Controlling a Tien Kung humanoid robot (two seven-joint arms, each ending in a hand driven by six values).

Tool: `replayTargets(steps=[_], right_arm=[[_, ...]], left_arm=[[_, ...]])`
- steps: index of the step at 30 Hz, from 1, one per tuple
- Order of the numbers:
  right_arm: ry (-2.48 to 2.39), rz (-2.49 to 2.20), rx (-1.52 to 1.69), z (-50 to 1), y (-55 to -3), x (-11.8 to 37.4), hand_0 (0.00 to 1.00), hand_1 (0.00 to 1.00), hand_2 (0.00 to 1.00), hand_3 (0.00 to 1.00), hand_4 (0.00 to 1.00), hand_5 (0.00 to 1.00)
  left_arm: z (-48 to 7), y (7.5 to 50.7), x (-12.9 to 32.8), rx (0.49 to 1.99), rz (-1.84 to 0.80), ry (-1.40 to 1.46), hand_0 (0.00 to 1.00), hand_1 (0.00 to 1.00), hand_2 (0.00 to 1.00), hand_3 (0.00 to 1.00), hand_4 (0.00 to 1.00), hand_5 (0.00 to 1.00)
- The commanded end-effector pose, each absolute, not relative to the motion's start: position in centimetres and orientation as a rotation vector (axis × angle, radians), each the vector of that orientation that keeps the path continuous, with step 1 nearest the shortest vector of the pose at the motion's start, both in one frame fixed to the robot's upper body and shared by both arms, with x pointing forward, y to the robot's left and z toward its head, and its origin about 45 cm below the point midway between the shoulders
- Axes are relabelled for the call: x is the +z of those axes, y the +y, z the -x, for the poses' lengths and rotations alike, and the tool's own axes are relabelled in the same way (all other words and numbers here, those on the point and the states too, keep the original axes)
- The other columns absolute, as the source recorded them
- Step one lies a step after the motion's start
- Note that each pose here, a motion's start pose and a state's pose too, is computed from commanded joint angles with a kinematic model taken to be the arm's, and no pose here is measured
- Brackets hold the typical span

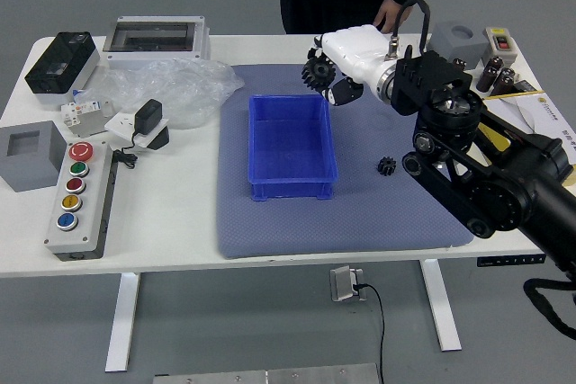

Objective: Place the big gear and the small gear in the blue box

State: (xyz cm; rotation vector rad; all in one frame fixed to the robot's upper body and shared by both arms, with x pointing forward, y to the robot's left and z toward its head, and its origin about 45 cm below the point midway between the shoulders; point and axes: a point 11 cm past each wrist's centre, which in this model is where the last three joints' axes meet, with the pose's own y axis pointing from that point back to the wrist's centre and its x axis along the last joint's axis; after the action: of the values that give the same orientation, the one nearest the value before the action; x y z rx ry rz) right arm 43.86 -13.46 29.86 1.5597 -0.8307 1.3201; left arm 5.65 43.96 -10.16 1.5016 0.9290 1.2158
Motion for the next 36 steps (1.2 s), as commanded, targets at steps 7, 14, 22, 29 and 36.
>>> replayTargets(steps=[7,14,22,29,36], right_arm=[[-0.789,-1.632,1.306,-42.8,-11.2,28.1,0.549,0.431,0.476,0.522,0.598,0.062],[-0.741,-1.668,1.237,-42.5,-11.1,26.7,0.487,0.485,0.529,0.686,0.732,0.268],[-0.707,-1.684,1.183,-42.6,-11.6,25.9,0.568,0.536,0.669,0.929,0.829,0.354],[-0.721,-1.670,1.174,-43.0,-12.4,26.4,0.603,0.583,0.761,0.968,0.921,0.432],[-0.784,-1.604,1.150,-43.5,-16.8,27.4,0.595,0.580,0.739,0.888,0.906,0.416]], left_arm=[[-5.6,43.9,-10.2,1.212,-1.503,0.930,0.822,0.828,0.829,0.819,0.539,0.119],[-5.7,43.8,-10.2,1.208,-1.502,0.927,0.822,0.828,0.829,0.819,0.539,0.119],[-5.5,43.8,-10.2,1.204,-1.506,0.928,0.822,0.828,0.829,0.819,0.540,0.119],[-5.6,43.8,-10.2,1.203,-1.507,0.926,0.822,0.828,0.829,0.818,0.538,0.119],[-5.7,43.8,-10.2,1.209,-1.503,0.928,0.822,0.828,0.829,0.818,0.539,0.120]])
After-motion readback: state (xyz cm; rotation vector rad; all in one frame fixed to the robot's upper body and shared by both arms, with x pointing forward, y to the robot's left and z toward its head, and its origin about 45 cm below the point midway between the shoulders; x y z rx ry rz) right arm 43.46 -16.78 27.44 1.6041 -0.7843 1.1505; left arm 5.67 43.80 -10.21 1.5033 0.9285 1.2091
